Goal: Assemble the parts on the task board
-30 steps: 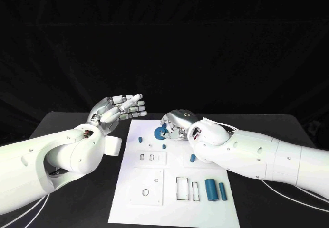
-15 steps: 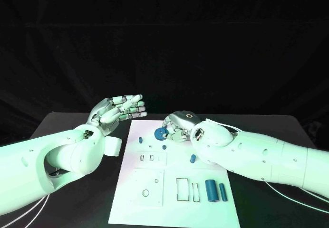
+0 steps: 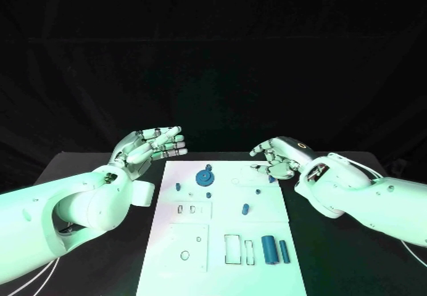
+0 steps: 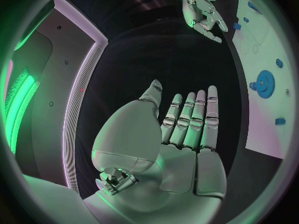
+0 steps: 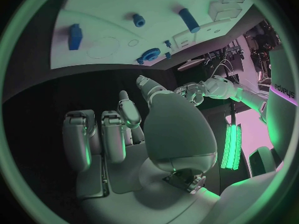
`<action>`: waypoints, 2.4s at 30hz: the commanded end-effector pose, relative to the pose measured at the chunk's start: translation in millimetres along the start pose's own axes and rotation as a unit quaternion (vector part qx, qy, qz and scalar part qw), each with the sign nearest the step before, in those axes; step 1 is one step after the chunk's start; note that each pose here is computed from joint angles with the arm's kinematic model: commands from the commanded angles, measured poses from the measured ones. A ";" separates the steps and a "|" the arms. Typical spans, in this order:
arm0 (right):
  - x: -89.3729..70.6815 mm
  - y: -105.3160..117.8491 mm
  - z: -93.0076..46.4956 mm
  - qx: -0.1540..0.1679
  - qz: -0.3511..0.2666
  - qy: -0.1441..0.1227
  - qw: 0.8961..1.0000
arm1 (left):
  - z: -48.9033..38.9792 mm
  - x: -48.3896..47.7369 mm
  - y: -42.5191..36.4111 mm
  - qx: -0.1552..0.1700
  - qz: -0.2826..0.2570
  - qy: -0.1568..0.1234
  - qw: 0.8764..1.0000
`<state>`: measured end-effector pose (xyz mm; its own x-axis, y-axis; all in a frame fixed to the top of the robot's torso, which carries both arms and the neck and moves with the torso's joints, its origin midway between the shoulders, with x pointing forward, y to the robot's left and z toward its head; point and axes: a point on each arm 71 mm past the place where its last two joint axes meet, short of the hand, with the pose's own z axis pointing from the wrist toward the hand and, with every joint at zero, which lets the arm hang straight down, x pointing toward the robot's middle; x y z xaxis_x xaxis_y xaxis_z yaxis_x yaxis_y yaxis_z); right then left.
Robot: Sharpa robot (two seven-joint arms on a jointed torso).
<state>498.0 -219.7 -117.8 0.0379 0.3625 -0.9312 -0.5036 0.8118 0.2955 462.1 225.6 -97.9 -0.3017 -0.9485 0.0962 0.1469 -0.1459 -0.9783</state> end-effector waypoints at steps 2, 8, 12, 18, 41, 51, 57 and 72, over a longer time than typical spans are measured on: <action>-5.1 -14.5 -14.5 0.000 0.048 0.014 0.999 | 1.5 2.3 0.9 0.000 -0.010 0.015 1.000; -9.2 -40.2 -27.2 0.026 0.047 0.022 0.998 | 2.5 2.6 3.0 -0.002 -0.011 0.017 1.000; -6.9 -50.2 -30.7 0.038 0.047 0.032 0.998 | 3.1 3.3 3.7 -0.002 -0.013 0.021 1.000; 7.9 -56.6 -32.0 0.049 0.052 0.054 0.996 | 3.7 3.5 4.4 -0.003 -0.015 0.025 1.000; 30.8 -65.4 -16.7 0.073 0.048 0.073 0.993 | 3.7 3.0 4.8 -0.004 -0.015 0.025 1.000; 33.9 -64.8 -13.3 0.075 0.047 0.080 0.993 | 3.7 3.2 4.8 -0.005 -0.015 0.025 1.000; 35.2 -63.6 -12.3 0.074 0.046 0.084 0.993 | 3.6 3.1 4.8 -0.005 -0.015 0.025 1.000; 36.6 -60.9 -10.7 0.075 0.047 0.085 0.993 | 3.5 2.9 4.9 -0.007 -0.014 0.023 1.000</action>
<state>520.8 -261.3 -171.6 -0.1538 0.3722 -0.9153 -0.3680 0.8381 0.4026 466.0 223.0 -102.7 -0.3329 -0.9364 0.1108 0.1219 -0.1592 -0.9797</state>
